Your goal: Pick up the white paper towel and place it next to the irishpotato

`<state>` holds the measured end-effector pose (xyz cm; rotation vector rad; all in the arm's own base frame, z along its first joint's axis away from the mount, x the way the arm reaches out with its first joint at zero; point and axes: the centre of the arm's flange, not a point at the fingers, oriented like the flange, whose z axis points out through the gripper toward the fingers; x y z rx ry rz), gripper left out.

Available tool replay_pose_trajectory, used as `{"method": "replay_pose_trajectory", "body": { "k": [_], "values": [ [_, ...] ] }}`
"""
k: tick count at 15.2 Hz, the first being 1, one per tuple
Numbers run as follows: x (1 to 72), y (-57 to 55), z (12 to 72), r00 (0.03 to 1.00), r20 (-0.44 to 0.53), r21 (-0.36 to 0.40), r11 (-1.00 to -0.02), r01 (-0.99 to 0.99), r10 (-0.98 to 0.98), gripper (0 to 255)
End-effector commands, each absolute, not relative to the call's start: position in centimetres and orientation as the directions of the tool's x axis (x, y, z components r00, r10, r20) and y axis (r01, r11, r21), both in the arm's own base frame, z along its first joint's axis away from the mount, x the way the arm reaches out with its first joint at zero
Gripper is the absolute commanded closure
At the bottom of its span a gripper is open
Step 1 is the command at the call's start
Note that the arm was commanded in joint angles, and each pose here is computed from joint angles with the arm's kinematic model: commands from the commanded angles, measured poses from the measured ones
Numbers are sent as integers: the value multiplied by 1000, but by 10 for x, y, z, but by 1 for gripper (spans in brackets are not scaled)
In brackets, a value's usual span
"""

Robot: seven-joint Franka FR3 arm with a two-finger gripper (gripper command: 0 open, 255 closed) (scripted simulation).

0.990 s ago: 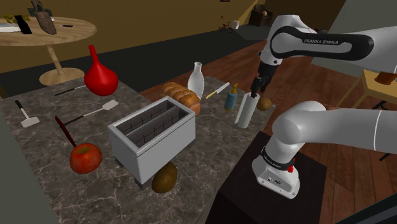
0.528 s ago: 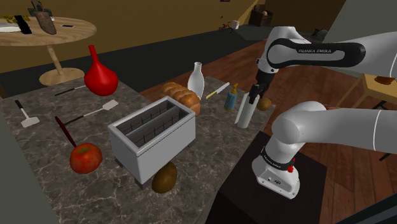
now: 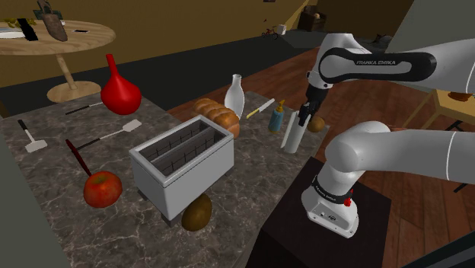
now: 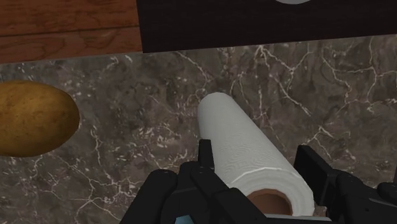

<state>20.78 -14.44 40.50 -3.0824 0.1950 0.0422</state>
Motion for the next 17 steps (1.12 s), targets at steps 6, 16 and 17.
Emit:
{"method": "replay_pose_trajectory", "body": {
  "k": [6, 16, 17],
  "values": [
    [208, -144, 405, 992, -31, -52, -991, -127, -125, 255],
    [208, -144, 442, 992, -31, -52, -991, -127, -125, 255],
    [208, -144, 447, 992, -31, -52, -991, -127, -125, 255]
  ]
}}
